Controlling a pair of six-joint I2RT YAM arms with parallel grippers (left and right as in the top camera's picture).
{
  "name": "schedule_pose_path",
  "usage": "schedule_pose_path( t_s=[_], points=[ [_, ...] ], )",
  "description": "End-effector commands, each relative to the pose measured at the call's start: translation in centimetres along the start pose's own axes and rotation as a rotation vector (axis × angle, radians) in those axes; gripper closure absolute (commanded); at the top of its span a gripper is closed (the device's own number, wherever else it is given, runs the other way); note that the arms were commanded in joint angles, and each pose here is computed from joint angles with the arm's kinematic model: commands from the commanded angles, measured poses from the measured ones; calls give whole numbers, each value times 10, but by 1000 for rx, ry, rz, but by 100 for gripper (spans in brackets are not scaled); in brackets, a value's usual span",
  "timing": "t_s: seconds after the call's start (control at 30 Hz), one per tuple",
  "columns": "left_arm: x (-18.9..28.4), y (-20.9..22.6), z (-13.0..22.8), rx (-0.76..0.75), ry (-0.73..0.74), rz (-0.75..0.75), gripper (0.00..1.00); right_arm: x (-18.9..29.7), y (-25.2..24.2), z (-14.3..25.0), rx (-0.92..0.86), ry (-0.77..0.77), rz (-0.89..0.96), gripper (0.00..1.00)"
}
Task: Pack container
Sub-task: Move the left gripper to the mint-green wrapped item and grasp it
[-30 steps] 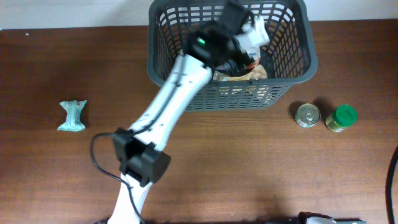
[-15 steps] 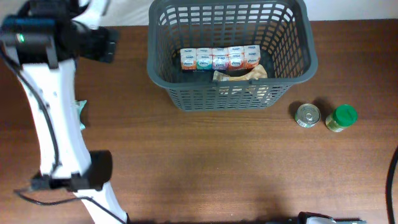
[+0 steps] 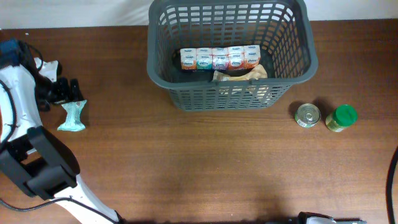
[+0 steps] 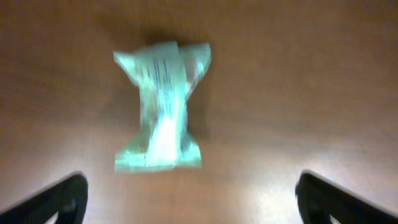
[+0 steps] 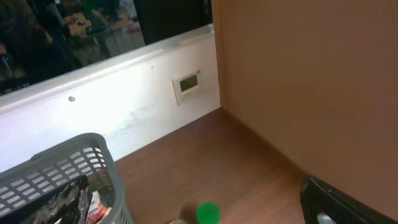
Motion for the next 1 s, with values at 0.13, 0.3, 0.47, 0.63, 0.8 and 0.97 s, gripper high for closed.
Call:
schedule_pose_path(
  t_s=[0.13,0.3,0.47,0.63,0.8,0.97],
  points=[
    [-50,8,2,-24,-71,-14,0,-1,-2,1,-11,8,25,1],
    [-80,11,5,-20,-48,-15,0,-1,-2,1,-11,8,24,1],
    [-109,14,10,-11,27,-11,8,-1,-2,1,-11,8,25,1],
    [-121,19,13,-3,59,-54,34,-1,-2,1,-11,8,25,1],
    [-112,16,11,55,73,-41,98,-1,-2,1,-11,8,24,1],
    [-44,-8,-20,64,-19,155,98,-1,-2,1,-11,8,24,1]
  ],
)
Point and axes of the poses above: each gripper's point midway between its finger pads, its own x axis back along the fingers, its own y axis along the line the jaws close on, z = x × y, the point moved 9 cm from there along x, back along the fingers, and after that the axes turned 12 degrees about x, right-handed, at the moved point
